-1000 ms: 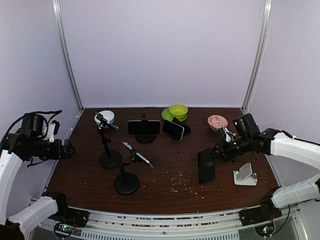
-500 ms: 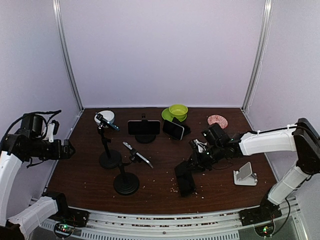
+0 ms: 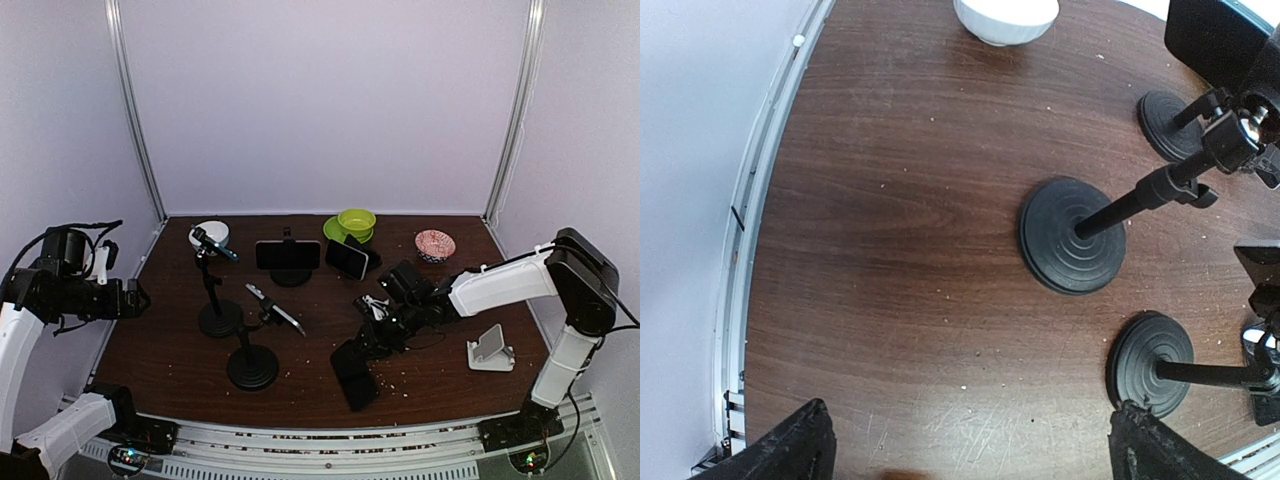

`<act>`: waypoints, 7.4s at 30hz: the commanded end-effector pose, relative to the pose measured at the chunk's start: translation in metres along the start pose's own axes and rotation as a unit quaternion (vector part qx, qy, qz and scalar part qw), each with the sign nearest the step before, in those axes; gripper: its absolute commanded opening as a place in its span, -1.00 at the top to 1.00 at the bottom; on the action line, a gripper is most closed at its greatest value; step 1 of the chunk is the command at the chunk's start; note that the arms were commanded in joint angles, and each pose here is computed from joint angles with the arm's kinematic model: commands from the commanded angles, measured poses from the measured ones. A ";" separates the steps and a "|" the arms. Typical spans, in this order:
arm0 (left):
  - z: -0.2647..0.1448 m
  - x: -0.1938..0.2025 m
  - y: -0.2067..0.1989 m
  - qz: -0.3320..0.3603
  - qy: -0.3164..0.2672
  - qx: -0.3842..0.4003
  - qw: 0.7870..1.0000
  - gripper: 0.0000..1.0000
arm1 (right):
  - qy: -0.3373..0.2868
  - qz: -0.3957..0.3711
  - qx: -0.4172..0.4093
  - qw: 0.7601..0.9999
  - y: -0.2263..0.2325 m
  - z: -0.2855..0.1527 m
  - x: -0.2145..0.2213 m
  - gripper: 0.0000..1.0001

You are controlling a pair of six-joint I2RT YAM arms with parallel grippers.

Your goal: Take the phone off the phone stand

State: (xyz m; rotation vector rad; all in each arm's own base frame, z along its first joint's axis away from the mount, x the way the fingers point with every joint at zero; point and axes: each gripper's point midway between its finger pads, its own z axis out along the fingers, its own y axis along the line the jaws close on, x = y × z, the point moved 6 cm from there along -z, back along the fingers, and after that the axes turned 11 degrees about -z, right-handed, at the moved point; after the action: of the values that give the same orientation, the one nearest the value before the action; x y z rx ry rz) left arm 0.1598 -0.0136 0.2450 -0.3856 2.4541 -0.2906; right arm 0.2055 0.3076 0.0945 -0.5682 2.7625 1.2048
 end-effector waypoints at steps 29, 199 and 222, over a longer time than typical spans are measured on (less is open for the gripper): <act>-0.003 -0.003 -0.002 0.001 -0.024 0.009 1.000 -0.95 | 0.000 -0.034 0.055 0.998 -0.012 -0.011 0.012 0.02; -0.021 0.024 -0.290 0.302 -0.005 0.383 0.873 1.00 | -0.322 -0.583 0.266 0.697 0.197 -0.090 -0.003 -0.37; -0.029 0.018 -0.295 0.293 -0.002 0.388 0.874 1.00 | -0.322 -0.567 0.304 0.694 0.213 -0.080 -0.025 0.45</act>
State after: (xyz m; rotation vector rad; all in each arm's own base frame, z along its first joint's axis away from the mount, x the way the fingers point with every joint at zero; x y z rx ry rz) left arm 0.1875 -0.2838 0.2933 0.7310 2.2831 -0.7979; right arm 0.1555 0.3887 0.2935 -1.2018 1.4480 0.1057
